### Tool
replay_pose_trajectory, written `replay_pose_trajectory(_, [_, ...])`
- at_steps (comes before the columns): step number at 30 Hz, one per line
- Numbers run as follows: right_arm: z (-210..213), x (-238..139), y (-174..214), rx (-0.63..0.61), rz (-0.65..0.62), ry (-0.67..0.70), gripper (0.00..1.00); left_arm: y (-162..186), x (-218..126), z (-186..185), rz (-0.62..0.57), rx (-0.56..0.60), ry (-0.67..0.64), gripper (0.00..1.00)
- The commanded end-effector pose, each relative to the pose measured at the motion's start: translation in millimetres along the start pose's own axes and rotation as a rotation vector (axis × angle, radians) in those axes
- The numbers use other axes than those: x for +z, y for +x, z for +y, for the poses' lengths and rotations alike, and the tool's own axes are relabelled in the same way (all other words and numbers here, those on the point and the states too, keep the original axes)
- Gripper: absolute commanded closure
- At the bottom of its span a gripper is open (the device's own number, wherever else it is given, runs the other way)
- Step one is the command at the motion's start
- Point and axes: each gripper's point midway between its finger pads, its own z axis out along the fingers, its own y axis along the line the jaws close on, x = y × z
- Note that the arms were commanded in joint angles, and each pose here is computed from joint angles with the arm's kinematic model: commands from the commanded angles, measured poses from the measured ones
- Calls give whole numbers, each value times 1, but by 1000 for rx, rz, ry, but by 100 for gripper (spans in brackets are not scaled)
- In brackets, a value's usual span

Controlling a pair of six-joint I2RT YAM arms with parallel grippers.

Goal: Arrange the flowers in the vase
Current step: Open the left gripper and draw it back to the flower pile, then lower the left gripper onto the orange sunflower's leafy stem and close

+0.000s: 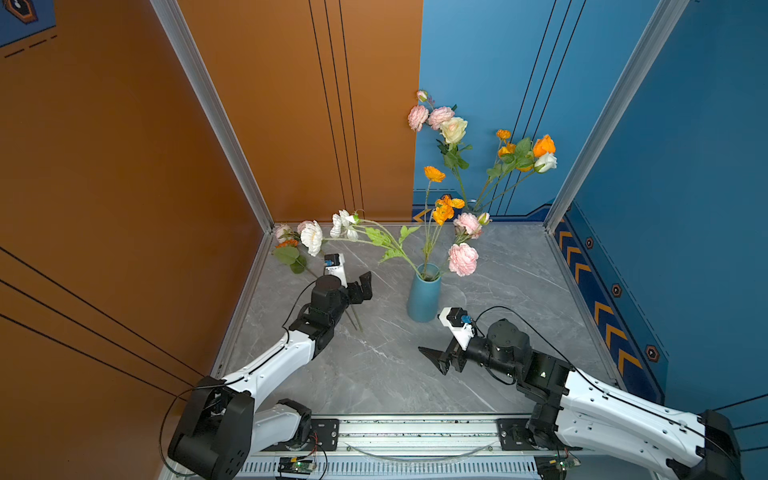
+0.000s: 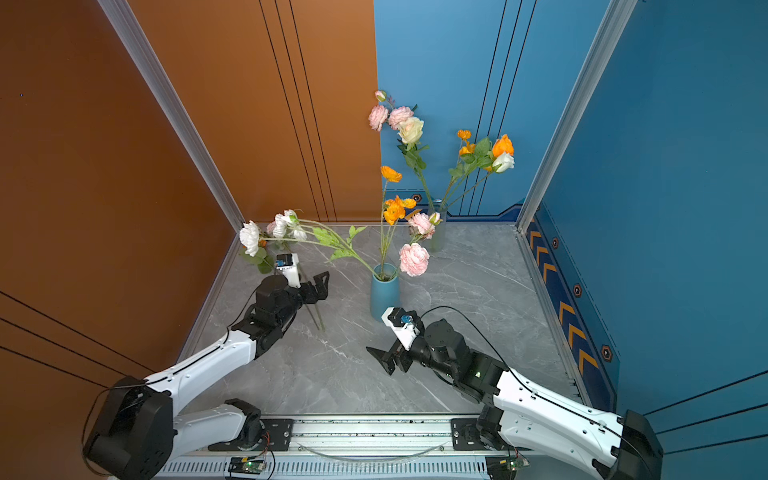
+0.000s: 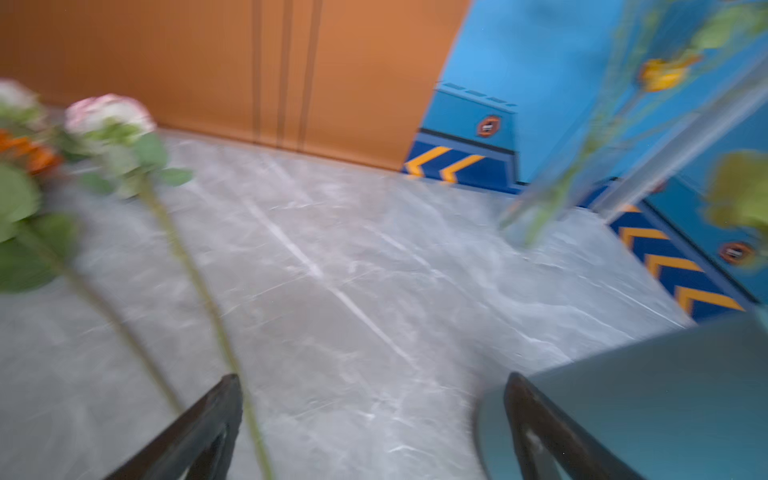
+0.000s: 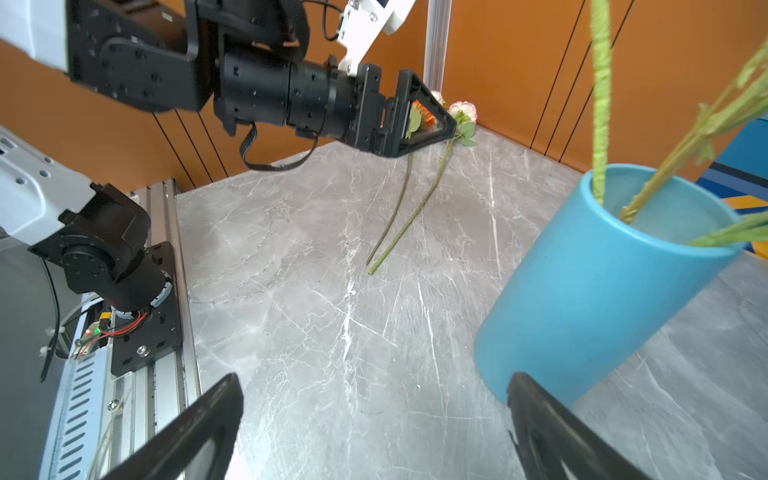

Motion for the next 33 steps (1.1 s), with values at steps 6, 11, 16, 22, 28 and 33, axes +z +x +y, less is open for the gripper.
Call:
replay_pose_trajectory(6, [18,33,-29,-42,-36,-18,0,15,5,123,171,-163,-535,2])
replay_pose_trajectory(11, [30,48,-35,-7,-43,-65,0,13,46,147,214,-266,-547,2])
replay_pose_trajectory(16, [34,57,-31,-2,-8,-84,0,14,76,179,219,-417,-620,32])
replay_pose_trajectory(22, [28,60,-29,-2,1,-79,0,19,111,191,269,-429,-620,39])
replay_pose_trajectory(28, [21,63,-27,9,4,-83,0,22,131,192,292,-428,-602,38])
replay_pose_trajectory(33, [16,63,-24,18,8,-81,0,26,140,195,304,-438,-617,39])
